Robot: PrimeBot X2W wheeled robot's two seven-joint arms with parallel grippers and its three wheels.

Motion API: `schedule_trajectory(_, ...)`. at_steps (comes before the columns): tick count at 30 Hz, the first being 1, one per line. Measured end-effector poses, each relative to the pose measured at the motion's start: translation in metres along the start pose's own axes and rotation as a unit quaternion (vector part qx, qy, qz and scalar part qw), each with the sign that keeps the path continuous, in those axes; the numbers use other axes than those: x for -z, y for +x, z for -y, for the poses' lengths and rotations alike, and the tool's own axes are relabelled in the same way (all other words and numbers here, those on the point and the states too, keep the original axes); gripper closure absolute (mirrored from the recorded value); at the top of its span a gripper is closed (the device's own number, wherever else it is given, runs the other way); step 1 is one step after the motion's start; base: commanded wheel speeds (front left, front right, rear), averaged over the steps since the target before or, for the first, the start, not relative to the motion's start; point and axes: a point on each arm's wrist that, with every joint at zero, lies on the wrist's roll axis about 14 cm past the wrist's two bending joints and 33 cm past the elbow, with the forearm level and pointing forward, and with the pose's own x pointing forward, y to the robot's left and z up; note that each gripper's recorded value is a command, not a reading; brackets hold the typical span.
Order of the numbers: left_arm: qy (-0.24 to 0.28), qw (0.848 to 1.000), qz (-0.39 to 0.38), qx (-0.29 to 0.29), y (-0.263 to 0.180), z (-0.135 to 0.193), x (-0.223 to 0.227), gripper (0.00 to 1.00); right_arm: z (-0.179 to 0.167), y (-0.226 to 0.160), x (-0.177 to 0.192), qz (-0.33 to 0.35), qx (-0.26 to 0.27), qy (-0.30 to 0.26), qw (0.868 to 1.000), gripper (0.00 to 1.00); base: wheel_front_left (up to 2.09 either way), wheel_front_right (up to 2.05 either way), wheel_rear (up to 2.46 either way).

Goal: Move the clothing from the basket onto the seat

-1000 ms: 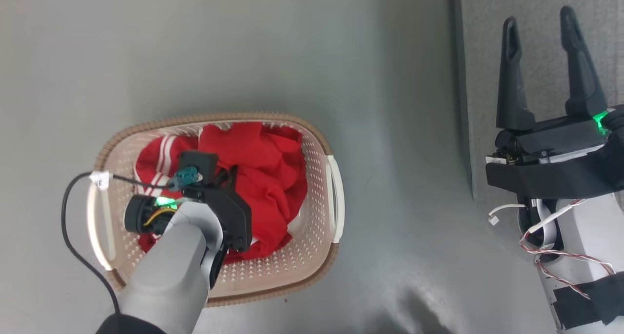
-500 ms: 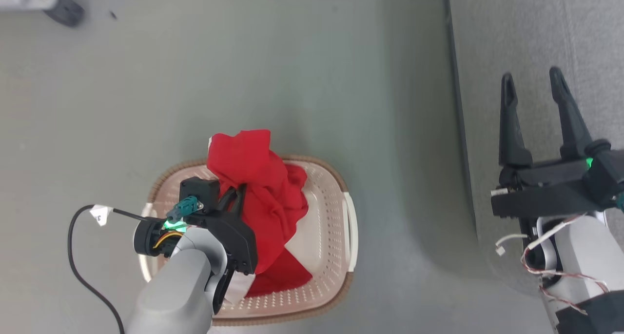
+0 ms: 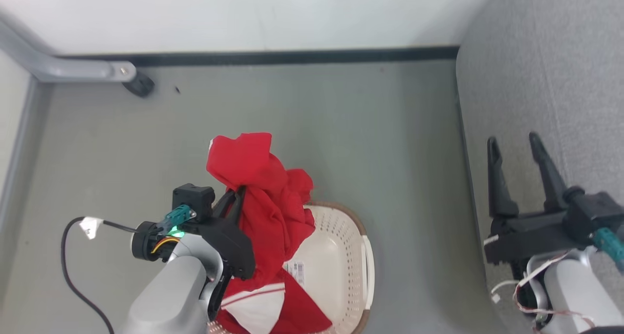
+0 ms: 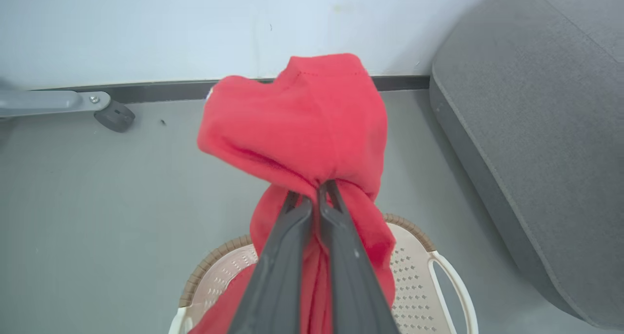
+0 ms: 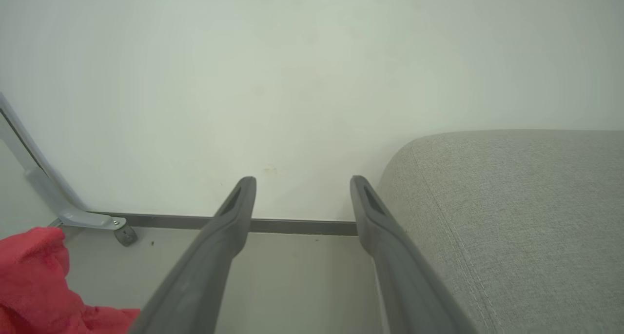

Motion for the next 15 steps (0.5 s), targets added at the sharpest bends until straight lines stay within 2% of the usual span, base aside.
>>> schedule_trajectory(15, 0.037, 0.988, 0.149, 0.014, -0.053, 0.018, -0.097, 1.00, -0.020, -0.042, -0.023, 0.009, -0.015, 0.014, 1.000, 0.00, 0.00, 0.00, 0.00)
